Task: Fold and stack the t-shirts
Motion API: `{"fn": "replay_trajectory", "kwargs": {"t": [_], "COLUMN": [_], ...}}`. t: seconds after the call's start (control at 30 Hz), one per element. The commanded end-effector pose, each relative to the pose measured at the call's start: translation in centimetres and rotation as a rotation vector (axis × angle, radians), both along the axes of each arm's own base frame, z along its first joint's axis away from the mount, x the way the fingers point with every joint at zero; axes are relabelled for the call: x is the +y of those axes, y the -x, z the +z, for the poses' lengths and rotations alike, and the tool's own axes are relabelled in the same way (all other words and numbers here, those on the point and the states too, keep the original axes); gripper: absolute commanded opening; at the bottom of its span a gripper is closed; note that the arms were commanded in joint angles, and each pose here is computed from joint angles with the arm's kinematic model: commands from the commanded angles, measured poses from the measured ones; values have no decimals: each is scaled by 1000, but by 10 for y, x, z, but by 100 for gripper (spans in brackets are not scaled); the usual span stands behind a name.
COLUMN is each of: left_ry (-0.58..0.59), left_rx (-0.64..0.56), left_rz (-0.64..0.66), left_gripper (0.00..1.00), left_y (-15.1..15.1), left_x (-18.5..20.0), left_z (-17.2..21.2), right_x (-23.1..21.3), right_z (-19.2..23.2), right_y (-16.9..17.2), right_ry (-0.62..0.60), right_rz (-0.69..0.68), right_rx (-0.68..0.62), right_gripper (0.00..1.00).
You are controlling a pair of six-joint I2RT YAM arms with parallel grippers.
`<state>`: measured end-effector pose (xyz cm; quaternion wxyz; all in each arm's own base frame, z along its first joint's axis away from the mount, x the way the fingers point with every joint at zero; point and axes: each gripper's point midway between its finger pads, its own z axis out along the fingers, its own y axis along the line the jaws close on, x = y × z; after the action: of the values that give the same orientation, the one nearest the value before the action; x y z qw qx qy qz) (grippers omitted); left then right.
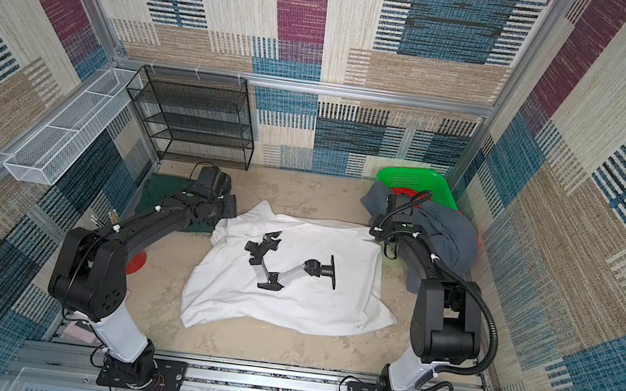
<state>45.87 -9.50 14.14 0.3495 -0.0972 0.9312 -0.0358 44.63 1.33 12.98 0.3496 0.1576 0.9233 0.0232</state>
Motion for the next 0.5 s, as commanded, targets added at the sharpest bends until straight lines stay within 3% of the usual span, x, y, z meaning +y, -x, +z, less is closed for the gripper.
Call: {"fn": "replay_trajectory", "kwargs": {"t": [0.0,0.27,0.47], "left_ry": [-6,0,9], "left_rx": [35,136,170], "left_rz": [-22,-129,-212], "left_gripper": [68,67,68], "left_y": [-16,-58,-63], "left_x": [-5,-31,-52], "left_z": [-5,-40,-62], "right_x": [-1,3,7], "right_z": [7,6,3], "right_y": [-5,-3,-2], "right_ry": [-13,-31,-53], "right_rz": [-24,-7,8], "right_rx": [-43,-49,-51], "right_gripper": [0,0,0]}}
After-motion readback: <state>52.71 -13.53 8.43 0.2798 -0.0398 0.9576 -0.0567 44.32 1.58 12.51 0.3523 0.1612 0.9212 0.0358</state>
